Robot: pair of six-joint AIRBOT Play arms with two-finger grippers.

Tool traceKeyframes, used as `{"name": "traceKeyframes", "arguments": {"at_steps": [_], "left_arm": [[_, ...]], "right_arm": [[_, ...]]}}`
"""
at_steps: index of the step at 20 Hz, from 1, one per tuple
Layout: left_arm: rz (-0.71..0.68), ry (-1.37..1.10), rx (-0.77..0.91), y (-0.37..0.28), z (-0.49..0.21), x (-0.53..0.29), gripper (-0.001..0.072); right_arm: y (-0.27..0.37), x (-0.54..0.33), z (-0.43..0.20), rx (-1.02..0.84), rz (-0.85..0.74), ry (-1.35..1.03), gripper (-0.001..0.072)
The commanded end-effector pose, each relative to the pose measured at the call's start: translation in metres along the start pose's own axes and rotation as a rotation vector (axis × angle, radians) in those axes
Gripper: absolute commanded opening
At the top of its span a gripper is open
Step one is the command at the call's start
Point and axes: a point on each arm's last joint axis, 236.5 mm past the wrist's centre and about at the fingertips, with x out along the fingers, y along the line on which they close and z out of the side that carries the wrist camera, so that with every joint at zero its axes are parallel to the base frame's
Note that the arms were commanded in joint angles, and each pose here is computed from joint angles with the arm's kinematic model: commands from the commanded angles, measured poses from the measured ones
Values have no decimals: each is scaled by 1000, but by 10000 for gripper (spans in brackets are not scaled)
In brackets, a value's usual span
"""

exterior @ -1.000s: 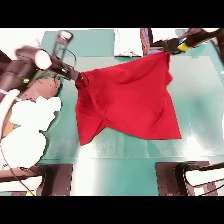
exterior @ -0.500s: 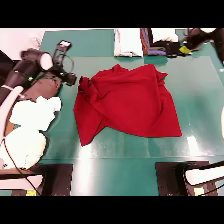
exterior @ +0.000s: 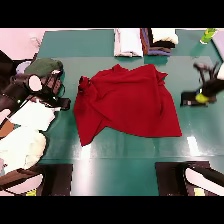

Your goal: Fold the shirts.

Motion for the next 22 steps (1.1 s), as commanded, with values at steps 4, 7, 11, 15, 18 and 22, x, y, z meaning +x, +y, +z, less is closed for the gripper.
{"name": "traceKeyframes", "arguments": {"at_steps": [4,7,11,15,18,22], "left_arm": [[-66,-37,-41,-14,2,5,550],[-66,-32,-40,-14,1,5,550],[-66,-27,-37,-14,0,6,550],[-66,-19,-36,-14,-2,6,551],[-66,-20,-37,-14,-2,6,552],[-66,-71,-42,-13,13,12,553]], "right_arm": [[-14,75,-81,92,21,139,478],[-12,82,-79,83,19,122,452],[-14,85,-69,108,29,87,452],[0,101,-74,79,49,151,451],[8,106,-80,25,32,186,308],[7,104,-82,14,24,197,21]]}}
